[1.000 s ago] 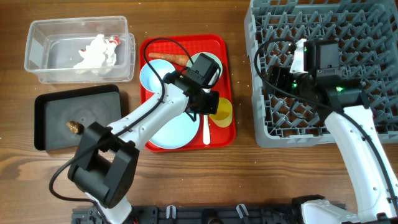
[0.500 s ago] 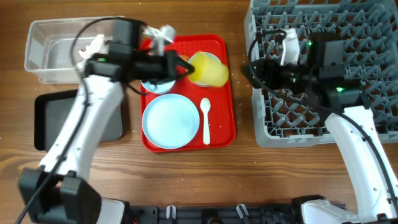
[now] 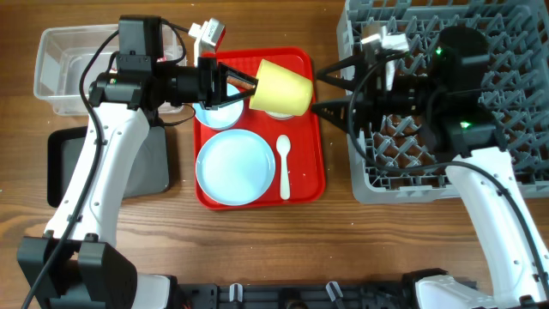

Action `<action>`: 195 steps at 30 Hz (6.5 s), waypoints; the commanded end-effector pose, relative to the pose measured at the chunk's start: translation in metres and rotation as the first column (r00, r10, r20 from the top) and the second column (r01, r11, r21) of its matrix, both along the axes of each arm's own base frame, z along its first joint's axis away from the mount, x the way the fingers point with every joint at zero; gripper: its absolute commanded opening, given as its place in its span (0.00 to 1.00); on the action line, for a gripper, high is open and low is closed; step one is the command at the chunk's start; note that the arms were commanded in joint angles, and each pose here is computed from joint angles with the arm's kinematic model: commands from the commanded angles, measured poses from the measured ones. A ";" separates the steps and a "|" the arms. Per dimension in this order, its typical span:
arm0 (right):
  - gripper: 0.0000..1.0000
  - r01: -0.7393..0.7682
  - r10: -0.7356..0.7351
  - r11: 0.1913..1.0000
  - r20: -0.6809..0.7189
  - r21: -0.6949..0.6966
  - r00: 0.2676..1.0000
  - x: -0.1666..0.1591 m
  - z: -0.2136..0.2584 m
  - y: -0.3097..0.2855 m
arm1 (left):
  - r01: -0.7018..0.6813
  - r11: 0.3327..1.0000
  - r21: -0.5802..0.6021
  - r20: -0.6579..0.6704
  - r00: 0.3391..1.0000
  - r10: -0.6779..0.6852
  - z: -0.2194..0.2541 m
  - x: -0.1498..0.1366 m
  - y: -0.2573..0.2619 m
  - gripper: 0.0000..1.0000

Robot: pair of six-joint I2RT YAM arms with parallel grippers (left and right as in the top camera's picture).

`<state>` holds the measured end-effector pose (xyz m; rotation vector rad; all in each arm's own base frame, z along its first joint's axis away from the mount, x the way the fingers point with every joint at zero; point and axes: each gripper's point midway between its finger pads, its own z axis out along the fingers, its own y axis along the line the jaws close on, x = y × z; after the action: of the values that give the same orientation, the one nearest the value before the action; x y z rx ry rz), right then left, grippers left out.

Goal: Sort waste into correct bins and load items into the dishwasher rack

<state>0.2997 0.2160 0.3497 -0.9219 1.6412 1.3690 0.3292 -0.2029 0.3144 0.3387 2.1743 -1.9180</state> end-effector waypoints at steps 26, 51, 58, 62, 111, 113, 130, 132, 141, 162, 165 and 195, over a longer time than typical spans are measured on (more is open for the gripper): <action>0.48 0.506 -0.553 0.830 -0.224 -0.235 0.802 0.056 -0.044 -0.058 | -0.275 0.903 0.330 0.040 0.960 0.277 -0.056 0.043 0.024 0.62; 0.48 0.061 -0.968 0.137 -0.121 -0.989 0.222 -0.029 -0.199 -0.196 | -0.452 0.274 0.849 0.342 0.865 0.367 -0.149 0.042 0.053 0.63; 0.50 0.055 -0.966 0.139 -0.123 -0.989 0.225 -0.029 -0.221 -0.196 | -0.416 0.268 0.869 0.311 0.880 0.358 -0.165 0.042 0.049 0.67; 0.68 0.030 -0.963 0.142 -0.131 -0.989 0.237 -0.032 -0.229 -0.195 | -0.408 0.272 0.871 0.306 0.886 0.349 -0.167 0.041 0.045 0.71; 0.88 0.549 -0.878 0.401 -0.136 -0.733 0.459 0.070 -0.072 -0.124 | -0.442 0.430 0.787 0.356 0.895 0.268 -0.170 0.085 -0.003 0.80; 0.88 0.557 -0.864 0.434 -0.152 -0.708 0.479 0.073 -0.068 -0.117 | -0.444 0.439 0.781 0.350 0.893 0.282 -0.169 0.086 -0.005 0.80; 0.88 0.551 -0.875 0.427 -0.173 -0.717 0.453 0.070 -0.070 -0.118 | -0.316 0.415 0.853 0.414 0.894 -0.173 -0.248 0.083 -0.059 0.72; 0.87 0.549 -0.875 0.427 -0.174 -0.719 0.453 0.070 -0.070 -0.119 | -0.311 0.400 0.862 0.448 0.836 -0.317 -0.249 0.079 -0.068 0.72; 0.87 0.541 -0.875 0.425 -0.177 -0.726 0.450 0.067 -0.072 -0.119 | -0.376 0.372 0.849 0.524 0.694 -0.493 -0.254 0.091 -0.088 0.69; 0.88 0.545 -0.884 0.400 -0.155 -0.737 0.441 0.068 -0.074 -0.124 | -0.365 0.366 0.856 0.483 0.816 -0.316 -0.279 0.089 -0.089 0.04; 0.88 0.546 -0.883 0.401 -0.153 -0.736 0.443 0.068 -0.073 -0.124 | -0.392 0.384 0.836 0.498 0.837 -0.228 -0.262 0.089 -0.090 0.04; 0.88 0.528 -0.876 0.401 -0.145 -0.749 0.460 0.064 -0.076 -0.124 | -0.499 0.626 0.599 -0.035 0.765 0.643 -0.130 -0.015 0.226 0.04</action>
<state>0.3653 0.0916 0.2616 0.0789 2.6174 0.3936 0.3140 0.0232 0.1821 -0.5736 2.7070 -0.6648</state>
